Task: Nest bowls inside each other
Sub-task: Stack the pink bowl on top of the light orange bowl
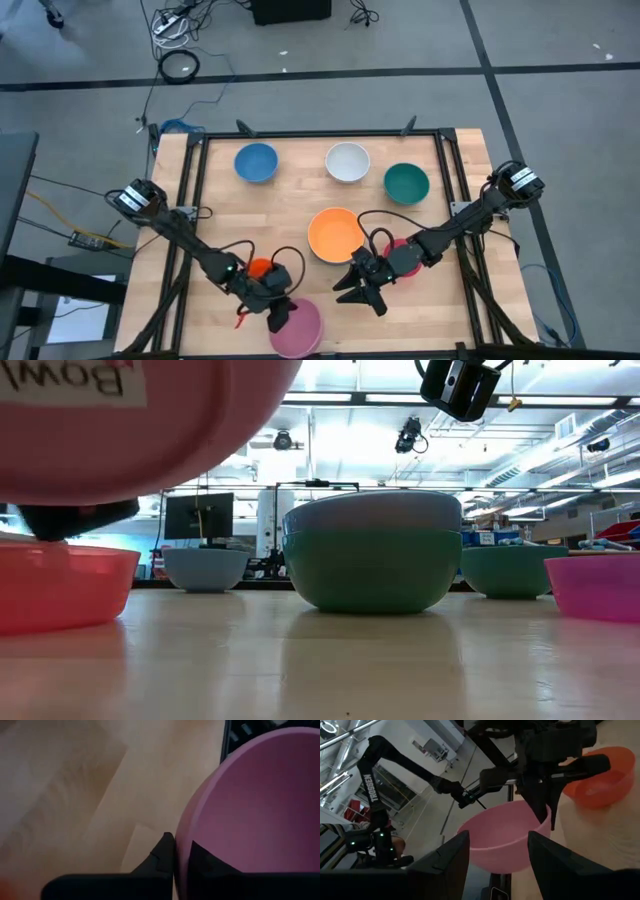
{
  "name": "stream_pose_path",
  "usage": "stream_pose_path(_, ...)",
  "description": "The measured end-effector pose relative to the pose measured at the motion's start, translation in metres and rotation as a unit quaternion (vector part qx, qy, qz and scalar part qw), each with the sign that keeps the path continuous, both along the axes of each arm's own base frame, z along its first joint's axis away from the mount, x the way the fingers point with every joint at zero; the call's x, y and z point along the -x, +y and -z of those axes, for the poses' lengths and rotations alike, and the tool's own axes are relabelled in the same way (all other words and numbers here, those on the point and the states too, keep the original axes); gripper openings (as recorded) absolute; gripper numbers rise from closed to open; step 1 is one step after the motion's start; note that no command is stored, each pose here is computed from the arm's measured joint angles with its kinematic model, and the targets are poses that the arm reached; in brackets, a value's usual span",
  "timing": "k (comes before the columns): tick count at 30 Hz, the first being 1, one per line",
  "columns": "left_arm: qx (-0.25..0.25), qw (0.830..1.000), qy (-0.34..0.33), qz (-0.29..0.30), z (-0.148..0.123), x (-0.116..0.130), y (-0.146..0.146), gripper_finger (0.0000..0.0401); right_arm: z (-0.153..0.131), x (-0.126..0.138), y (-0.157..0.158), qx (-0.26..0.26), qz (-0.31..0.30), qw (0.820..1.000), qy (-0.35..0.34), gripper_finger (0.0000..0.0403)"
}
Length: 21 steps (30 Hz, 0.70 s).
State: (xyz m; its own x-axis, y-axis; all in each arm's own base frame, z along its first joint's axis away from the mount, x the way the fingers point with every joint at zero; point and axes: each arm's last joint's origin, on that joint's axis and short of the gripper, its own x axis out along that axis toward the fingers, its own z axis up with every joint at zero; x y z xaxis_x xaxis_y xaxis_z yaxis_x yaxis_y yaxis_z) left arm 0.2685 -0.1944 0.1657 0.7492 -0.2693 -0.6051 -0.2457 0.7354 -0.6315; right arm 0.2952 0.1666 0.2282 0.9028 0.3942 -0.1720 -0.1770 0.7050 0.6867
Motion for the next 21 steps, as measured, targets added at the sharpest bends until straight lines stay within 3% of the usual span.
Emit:
stream_pose_path(12, -0.153, 0.986, 0.064, 0.036, -0.047, -0.025, 0.011, 0.0019, 0.000, 0.000, 0.000, 0.004, -0.005, 1.000, -0.002, 0.0191)
stream_pose_path(21, -0.279, 0.953, 0.110, 0.033, -0.077, -0.035, 0.036, 0.0019, -0.020, 0.014, 0.004, 0.068, 0.023, 0.996, -0.058, 0.0191)
